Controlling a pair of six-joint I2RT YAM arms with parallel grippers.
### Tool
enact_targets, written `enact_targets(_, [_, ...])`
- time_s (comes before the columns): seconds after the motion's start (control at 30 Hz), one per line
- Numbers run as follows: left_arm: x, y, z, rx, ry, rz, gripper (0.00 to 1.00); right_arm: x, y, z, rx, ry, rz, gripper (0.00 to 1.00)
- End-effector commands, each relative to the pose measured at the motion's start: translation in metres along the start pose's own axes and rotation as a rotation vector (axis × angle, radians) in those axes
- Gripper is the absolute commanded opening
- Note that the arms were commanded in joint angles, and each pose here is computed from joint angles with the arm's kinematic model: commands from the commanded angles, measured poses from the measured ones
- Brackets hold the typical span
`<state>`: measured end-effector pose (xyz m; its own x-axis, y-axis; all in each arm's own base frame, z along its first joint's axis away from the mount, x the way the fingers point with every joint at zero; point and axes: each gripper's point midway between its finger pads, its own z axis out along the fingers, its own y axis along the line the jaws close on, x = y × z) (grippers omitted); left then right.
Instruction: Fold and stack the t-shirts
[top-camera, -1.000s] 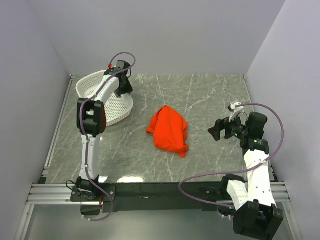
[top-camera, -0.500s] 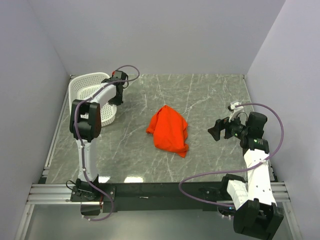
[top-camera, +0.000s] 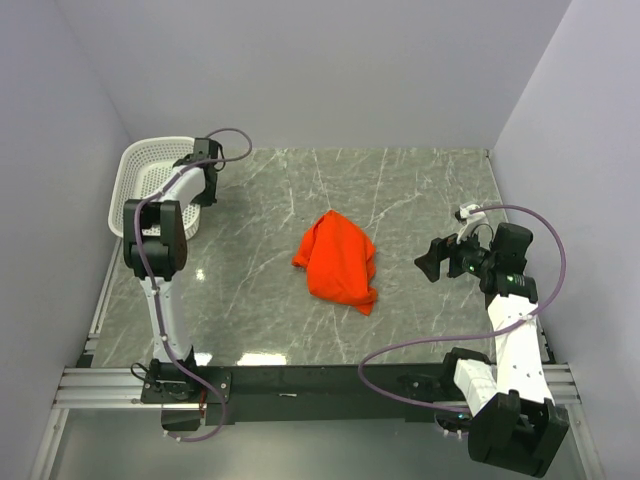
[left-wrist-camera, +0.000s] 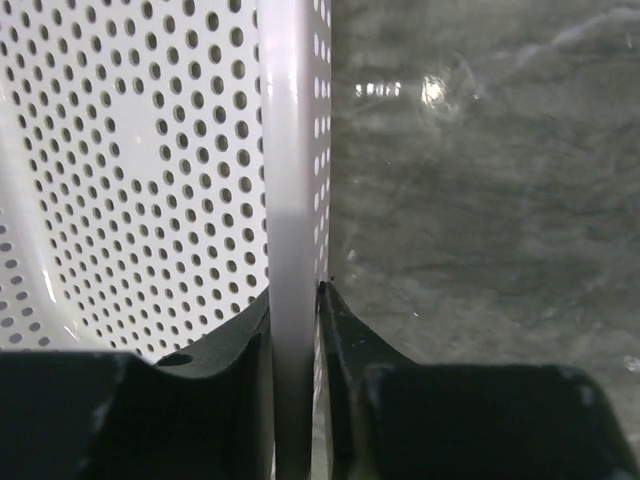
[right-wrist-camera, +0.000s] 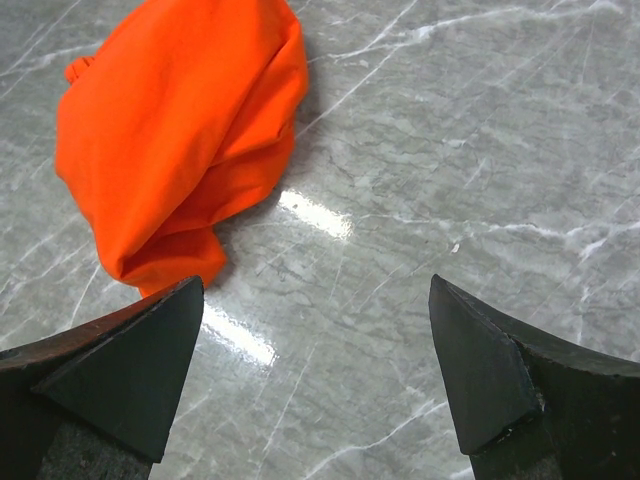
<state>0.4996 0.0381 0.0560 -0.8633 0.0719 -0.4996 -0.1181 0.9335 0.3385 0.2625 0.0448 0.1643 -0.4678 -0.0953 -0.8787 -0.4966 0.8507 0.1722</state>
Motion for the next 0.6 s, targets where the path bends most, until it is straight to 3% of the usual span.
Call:
enact_targets(0.0, [-0.039, 0.007, -0.005, -0.005, -0.113, 0.001, 0.27, -0.011, -0.001, -0.001, -0.005, -0.024, -0.023, 0.99])
enact_targets(0.17, [-0.067, 0.014, -0.01, -0.021, -0.171, -0.042, 0.39, -0.01, -0.001, -0.001, -0.003, -0.021, -0.021, 0.99])
enact_targets(0.23, [-0.079, 0.02, -0.021, -0.04, -0.203, -0.073, 0.5, -0.009, -0.001, -0.001, -0.007, -0.019, -0.021, 0.99])
enact_targets(0.3, [-0.097, 0.032, -0.05, -0.06, -0.272, -0.112, 0.65, -0.01, 0.001, -0.001, -0.022, -0.022, -0.031, 0.99])
enact_targets(0.37, [-0.11, 0.037, -0.079, -0.06, -0.339, -0.133, 0.73, -0.007, 0.005, -0.001, -0.042, -0.018, -0.049, 0.99])
enact_targets(0.4, [-0.121, 0.047, -0.115, -0.045, -0.43, -0.201, 0.79, -0.007, 0.011, -0.001, -0.075, -0.026, -0.062, 0.99])
enact_targets(0.47, [-0.116, 0.055, -0.169, 0.025, -0.542, -0.272, 0.87, -0.003, 0.019, -0.001, -0.125, -0.019, -0.086, 0.99])
enact_targets(0.5, [-0.112, 0.057, -0.186, 0.06, -0.585, -0.302, 0.98, -0.003, 0.027, -0.002, -0.168, -0.029, -0.098, 0.99])
enact_targets(0.53, [-0.117, 0.06, -0.207, 0.107, -0.676, -0.379, 0.99, 0.0, 0.034, -0.002, -0.199, -0.018, -0.106, 0.99])
enact_targets(0.57, [-0.095, 0.046, -0.23, 0.245, -0.719, -0.372, 1.0, 0.002, 0.038, 0.001, -0.225, -0.01, -0.132, 0.99])
